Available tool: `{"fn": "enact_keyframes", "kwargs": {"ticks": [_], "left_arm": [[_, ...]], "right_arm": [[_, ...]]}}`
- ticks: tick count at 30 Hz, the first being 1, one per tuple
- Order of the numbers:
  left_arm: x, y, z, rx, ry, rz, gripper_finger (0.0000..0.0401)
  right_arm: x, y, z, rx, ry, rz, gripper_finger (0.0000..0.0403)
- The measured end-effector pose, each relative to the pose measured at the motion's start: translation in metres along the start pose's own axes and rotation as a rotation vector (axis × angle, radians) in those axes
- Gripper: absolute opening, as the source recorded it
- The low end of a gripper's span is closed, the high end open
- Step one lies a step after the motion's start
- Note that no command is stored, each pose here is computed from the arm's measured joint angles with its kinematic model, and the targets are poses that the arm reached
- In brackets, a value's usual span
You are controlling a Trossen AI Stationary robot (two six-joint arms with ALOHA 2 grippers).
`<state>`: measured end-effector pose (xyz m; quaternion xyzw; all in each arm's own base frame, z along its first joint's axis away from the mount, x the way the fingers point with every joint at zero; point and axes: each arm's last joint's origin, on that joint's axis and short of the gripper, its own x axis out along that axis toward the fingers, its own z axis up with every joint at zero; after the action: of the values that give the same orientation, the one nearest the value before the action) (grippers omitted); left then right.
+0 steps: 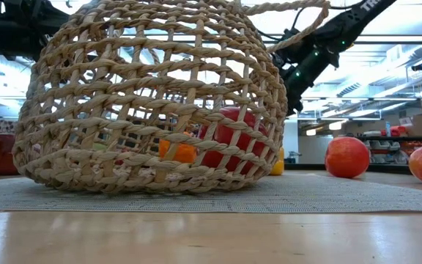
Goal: Build produce basket
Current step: Put the red apple into the brown woven basket
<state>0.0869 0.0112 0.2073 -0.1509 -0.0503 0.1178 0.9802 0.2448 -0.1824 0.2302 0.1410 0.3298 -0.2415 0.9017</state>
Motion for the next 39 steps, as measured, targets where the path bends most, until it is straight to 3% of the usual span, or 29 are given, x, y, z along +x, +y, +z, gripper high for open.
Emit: {"fn": "enact_keyframes", "kwargs": {"ticks": [12, 20, 27, 33, 39], "left_arm": [[0.000, 0.000, 0.000, 0.000, 0.000, 0.000, 0.0389], [0.000, 0.000, 0.000, 0.000, 0.000, 0.000, 0.0389], [0.000, 0.000, 0.000, 0.000, 0.000, 0.001, 0.0389], [0.000, 0.000, 0.000, 0.000, 0.000, 0.000, 0.0389], [0.000, 0.000, 0.000, 0.000, 0.000, 0.000, 0.0389]], "right_arm": [[0.017, -0.002, -0.034, 0.028, -0.137, 0.042, 0.0386], [0.041, 0.001, -0.038, -0.007, -0.196, 0.061, 0.0399], [0.060, 0.000, -0.009, -0.019, -0.184, 0.053, 0.0399], [0.057, -0.001, 0.015, -0.113, -0.165, -0.031, 0.0399], [0.052, -0.008, 0.030, -0.127, -0.211, -0.020, 0.0399]]}}
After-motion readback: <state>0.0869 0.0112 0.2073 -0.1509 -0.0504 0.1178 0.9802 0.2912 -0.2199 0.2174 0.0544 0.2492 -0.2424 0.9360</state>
